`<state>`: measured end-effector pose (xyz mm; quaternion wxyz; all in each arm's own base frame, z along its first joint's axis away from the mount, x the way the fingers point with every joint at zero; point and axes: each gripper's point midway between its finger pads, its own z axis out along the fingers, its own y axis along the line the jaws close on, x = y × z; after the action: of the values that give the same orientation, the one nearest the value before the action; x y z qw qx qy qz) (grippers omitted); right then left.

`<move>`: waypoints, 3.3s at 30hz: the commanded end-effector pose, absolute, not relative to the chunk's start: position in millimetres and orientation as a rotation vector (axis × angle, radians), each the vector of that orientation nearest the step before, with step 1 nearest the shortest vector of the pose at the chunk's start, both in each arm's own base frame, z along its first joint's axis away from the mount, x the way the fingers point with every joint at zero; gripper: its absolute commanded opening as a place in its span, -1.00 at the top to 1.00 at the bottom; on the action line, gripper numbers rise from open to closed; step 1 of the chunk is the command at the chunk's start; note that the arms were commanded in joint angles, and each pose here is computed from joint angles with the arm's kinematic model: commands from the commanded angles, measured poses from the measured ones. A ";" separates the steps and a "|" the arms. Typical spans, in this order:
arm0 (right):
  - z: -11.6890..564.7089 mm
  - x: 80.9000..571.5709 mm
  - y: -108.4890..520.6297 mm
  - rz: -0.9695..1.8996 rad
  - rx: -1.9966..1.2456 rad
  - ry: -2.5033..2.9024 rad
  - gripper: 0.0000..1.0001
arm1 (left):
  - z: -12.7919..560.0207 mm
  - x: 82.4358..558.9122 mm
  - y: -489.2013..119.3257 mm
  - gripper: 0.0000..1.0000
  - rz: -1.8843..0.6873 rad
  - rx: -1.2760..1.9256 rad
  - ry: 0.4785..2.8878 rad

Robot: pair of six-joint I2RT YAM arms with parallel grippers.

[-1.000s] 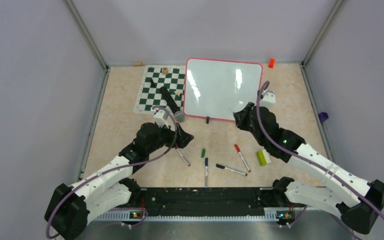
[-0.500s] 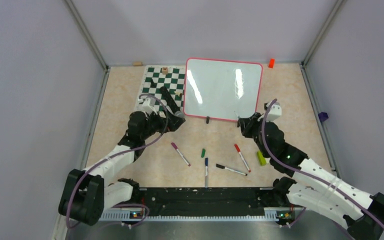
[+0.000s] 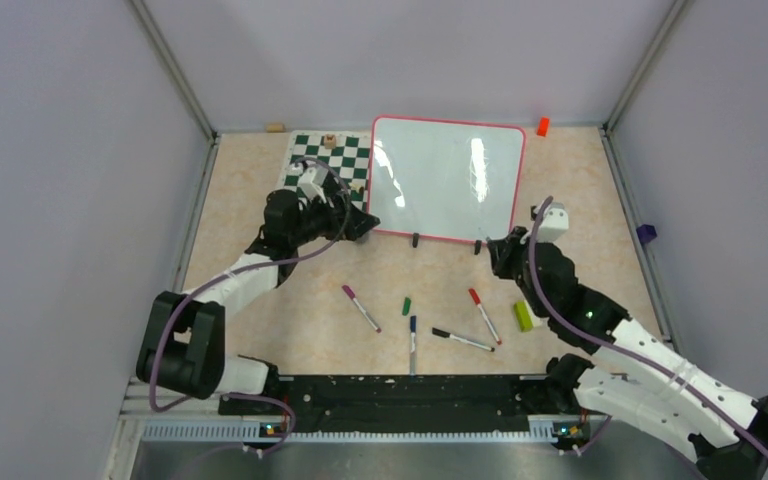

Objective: Write a sentence on the whiteboard
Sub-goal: Move the whiteboard to the center of the board.

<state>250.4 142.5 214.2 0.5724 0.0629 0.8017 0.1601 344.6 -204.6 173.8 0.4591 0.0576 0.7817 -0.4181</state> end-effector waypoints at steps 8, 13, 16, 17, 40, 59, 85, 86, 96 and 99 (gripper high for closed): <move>245.8 231.5 127.4 0.404 0.115 1.851 1.00 | 202.5 358.0 -231.4 -0.97 -1.193 0.391 1.731; 249.6 225.2 120.6 0.408 0.117 1.840 1.00 | 209.2 370.7 -224.4 -0.97 -1.157 0.377 1.699; 250.7 221.7 117.8 0.401 0.115 1.855 1.00 | 205.5 382.7 -215.9 -0.97 -1.081 0.342 1.724; 250.2 220.6 116.7 0.398 0.114 1.861 1.00 | 207.2 384.1 -215.8 -0.97 -1.085 0.352 1.715; 266.5 228.6 124.0 0.406 0.091 1.821 1.00 | 182.7 471.5 -198.5 -0.97 -1.144 0.429 1.812; 276.1 229.5 125.1 0.415 0.092 1.808 1.00 | 154.7 495.4 -217.1 -0.62 -1.426 0.449 1.741; 276.7 213.9 123.9 0.491 0.099 1.826 1.00 | 125.0 479.4 -232.9 0.20 -1.506 0.474 1.858; 275.9 213.4 123.9 0.493 0.099 1.828 1.00 | 123.8 479.0 -233.3 0.27 -1.515 0.473 1.861; 275.8 215.9 128.1 0.495 0.090 1.835 1.00 | 119.5 458.5 -234.8 1.00 -1.554 0.512 1.872; 276.3 218.3 130.6 0.489 0.077 1.836 1.00 | 116.8 448.0 -238.1 1.00 -1.548 0.534 1.879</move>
<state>214.7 127.1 249.0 0.5630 0.0302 0.8033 0.1917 457.7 -235.8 119.7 0.3151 0.2027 0.7056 -0.6014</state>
